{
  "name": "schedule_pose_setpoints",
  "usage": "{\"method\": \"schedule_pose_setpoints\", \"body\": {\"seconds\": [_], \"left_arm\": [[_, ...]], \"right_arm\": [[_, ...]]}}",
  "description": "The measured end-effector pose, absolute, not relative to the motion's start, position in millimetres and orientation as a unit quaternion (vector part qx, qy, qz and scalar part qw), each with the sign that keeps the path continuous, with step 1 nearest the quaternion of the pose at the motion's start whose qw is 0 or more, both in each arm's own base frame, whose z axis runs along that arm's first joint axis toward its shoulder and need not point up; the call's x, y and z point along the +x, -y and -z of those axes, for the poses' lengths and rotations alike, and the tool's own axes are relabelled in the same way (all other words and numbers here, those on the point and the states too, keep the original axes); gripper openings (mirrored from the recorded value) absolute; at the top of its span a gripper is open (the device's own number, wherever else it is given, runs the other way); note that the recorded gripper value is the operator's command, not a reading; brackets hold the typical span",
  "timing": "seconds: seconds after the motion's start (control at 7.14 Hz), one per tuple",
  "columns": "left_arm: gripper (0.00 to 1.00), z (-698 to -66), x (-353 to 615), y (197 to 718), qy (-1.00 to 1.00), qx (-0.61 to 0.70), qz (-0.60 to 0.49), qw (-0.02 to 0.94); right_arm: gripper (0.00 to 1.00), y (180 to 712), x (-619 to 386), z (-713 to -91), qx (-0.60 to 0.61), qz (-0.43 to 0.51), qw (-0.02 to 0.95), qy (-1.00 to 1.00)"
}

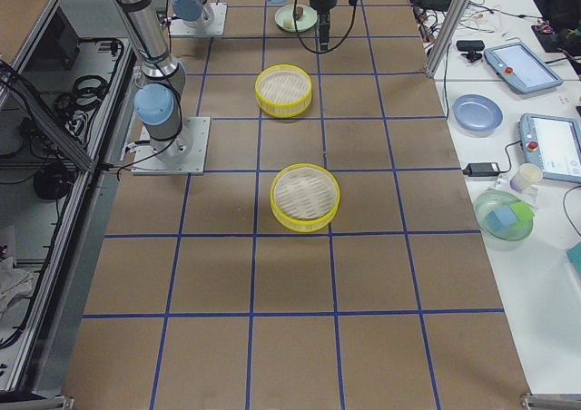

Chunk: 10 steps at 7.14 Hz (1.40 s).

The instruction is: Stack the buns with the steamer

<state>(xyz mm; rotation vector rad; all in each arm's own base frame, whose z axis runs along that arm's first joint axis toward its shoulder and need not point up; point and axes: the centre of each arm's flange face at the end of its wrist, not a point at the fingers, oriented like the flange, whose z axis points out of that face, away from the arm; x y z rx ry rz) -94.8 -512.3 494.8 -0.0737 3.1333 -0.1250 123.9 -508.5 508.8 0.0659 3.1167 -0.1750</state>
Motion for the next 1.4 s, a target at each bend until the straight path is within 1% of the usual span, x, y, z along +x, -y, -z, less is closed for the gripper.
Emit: {"method": "schedule_pose_setpoints", "body": {"seconds": [0.7, 1.4], "left_arm": [[1.00, -477, -80, 514, -0.999, -0.034, 0.021, 0.003], [1.00, -384, -45, 515, -0.991, -0.119, -0.065, -0.009]], "right_arm": [[1.00, 509, 124, -508, 0.023, 0.057, 0.009, -0.998], [1.00, 511, 124, -506, 0.019, 0.055, 0.012, -0.998]]}}
